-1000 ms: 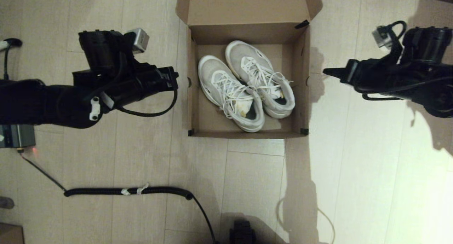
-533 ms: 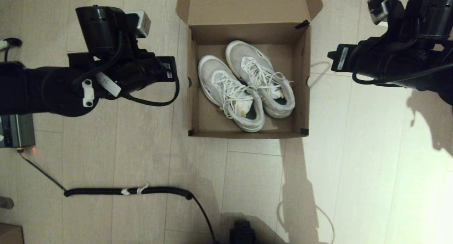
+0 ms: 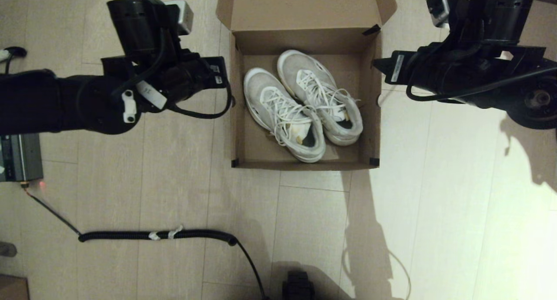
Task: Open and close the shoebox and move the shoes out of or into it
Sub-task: Close the shoe box
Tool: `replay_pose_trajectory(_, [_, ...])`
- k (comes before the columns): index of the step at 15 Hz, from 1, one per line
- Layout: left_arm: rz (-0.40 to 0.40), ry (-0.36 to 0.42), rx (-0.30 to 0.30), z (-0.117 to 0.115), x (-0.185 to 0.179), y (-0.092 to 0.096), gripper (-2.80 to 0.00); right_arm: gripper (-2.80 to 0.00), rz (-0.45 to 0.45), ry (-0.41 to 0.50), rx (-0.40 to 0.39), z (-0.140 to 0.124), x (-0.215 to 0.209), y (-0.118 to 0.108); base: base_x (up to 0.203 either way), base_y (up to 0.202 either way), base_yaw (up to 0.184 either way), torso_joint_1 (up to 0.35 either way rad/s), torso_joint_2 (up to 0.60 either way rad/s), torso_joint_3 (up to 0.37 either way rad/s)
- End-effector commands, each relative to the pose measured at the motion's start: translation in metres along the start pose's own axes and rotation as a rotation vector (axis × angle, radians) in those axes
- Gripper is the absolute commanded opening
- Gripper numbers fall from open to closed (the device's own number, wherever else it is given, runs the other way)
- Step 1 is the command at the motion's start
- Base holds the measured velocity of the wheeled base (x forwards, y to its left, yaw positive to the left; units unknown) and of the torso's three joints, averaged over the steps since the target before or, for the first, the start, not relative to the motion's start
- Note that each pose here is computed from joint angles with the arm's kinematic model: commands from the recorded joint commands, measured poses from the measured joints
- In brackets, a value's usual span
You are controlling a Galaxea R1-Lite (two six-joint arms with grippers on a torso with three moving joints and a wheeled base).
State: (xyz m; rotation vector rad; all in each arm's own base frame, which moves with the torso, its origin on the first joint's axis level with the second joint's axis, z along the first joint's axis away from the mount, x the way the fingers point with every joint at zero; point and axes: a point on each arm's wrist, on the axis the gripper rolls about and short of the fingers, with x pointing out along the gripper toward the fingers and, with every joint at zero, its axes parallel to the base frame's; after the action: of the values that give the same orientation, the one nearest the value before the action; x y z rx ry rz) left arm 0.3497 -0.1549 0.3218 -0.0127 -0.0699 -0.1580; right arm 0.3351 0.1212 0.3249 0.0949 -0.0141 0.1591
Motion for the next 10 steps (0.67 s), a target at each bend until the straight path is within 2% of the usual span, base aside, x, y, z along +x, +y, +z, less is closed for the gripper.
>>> replay_pose_trajectory(1, [-0.024, -0.001, -0.001, -0.002, 0.002, -0.011, -2.8, 0.0, -0.001, 0.02, -0.002, -0.008, 0.008, 0.002, 0.0, 0.0, 0.0, 0.0, 0.0, 0.0])
replay_pose_trajectory(7, [-0.041, 0.003, -0.001, -0.005, 0.004, -0.018, -2.8, 0.0, -0.035, 0.042, -0.004, -0.019, 0.016, 0.002, 0.0, 0.0, 0.0, 0.0, 0.0, 0.0])
replay_pose_trajectory(10, [-0.015, -0.01, -0.001, -0.001, 0.003, -0.017, -2.8, 0.0, -0.036, 0.033, -0.002, -0.017, 0.016, 0.001, 0.0, 0.0, 0.0, 0.0, 0.0, 0.0])
